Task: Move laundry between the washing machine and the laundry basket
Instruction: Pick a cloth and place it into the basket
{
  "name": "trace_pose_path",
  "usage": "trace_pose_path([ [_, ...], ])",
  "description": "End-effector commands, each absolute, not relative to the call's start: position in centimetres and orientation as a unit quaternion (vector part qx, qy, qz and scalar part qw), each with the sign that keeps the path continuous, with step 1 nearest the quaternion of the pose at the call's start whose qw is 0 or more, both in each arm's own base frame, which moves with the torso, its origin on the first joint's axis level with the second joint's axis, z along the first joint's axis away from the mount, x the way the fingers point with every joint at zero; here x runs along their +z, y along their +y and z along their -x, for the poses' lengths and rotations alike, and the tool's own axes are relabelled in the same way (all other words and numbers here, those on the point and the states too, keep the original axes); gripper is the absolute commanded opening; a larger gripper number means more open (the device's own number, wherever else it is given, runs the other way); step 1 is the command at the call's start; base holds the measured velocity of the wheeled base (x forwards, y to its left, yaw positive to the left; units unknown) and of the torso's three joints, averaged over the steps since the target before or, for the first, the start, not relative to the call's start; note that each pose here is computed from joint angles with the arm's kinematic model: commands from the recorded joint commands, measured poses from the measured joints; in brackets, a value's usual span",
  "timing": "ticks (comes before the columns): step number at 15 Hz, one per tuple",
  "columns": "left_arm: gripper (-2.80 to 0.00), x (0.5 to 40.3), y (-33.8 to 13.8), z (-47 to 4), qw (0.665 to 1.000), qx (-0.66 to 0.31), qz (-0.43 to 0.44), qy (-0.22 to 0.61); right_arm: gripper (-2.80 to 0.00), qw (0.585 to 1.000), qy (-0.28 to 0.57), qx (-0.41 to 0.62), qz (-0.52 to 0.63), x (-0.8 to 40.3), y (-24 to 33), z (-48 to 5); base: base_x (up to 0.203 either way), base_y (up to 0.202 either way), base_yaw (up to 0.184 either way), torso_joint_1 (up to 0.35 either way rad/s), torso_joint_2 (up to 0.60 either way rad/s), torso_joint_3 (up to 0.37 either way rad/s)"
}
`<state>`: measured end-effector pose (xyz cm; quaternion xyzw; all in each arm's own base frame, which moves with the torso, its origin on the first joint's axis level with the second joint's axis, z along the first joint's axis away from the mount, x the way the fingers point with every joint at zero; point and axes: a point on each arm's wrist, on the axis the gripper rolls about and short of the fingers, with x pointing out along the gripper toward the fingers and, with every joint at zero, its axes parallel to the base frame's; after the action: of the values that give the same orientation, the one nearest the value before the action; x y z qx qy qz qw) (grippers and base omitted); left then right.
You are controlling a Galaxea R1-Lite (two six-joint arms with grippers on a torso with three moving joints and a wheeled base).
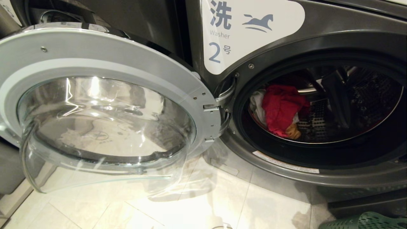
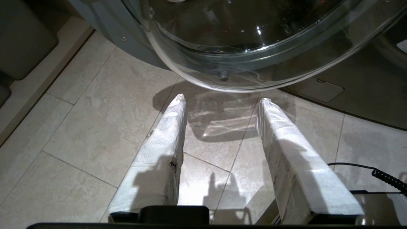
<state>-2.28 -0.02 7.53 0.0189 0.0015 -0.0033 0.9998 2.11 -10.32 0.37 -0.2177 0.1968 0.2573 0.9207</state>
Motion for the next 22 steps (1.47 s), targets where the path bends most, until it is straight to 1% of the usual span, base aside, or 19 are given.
trace_pose_path([
  [1,-2.80,7.5,0.0,2.3,1.000,-0.003,-0.018,0.001,0.00,0.904,0.195,0.273,0.265,1.1,-9.9,-2.7,0.000,0.000,0.000,0.000,0.00,0.000],
  [4,-2.80,7.5,0.0,2.3,1.000,-0.003,-0.019,0.001,0.00,0.905,0.188,0.271,0.270,1.2,-10.1,-3.1,0.000,0.000,0.000,0.000,0.00,0.000],
  [8,-2.80,7.6,0.0,2.3,1.000,-0.003,-0.019,0.001,0.00,0.898,0.218,0.237,0.301,0.7,-11.7,-3.3,0.000,0.000,0.000,0.000,0.00,0.000],
  [10,-2.80,7.5,0.0,2.3,1.000,-0.003,-0.019,0.002,0.00,0.893,0.230,0.248,0.298,0.8,-11.8,-3.8,0.000,0.000,0.000,0.000,0.00,0.000],
  [15,-2.80,7.5,0.0,2.3,1.000,-0.003,-0.019,0.002,0.00,0.823,0.293,0.330,0.357,1.4,-12.5,-5.4,0.000,0.000,0.000,0.000,0.00,0.000],
  [19,-2.80,7.5,0.0,2.3,1.000,-0.003,-0.019,0.002,0.00,0.788,0.289,0.366,0.403,1.8,-11.1,-6.4,0.000,0.000,0.000,0.000,0.00,0.000],
  [22,-2.80,7.6,0.0,2.3,1.000,-0.003,-0.019,0.001,0.00,0.763,0.271,0.388,0.440,1.7,-10.6,-7.4,0.000,0.000,0.000,0.000,0.00,0.000],
])
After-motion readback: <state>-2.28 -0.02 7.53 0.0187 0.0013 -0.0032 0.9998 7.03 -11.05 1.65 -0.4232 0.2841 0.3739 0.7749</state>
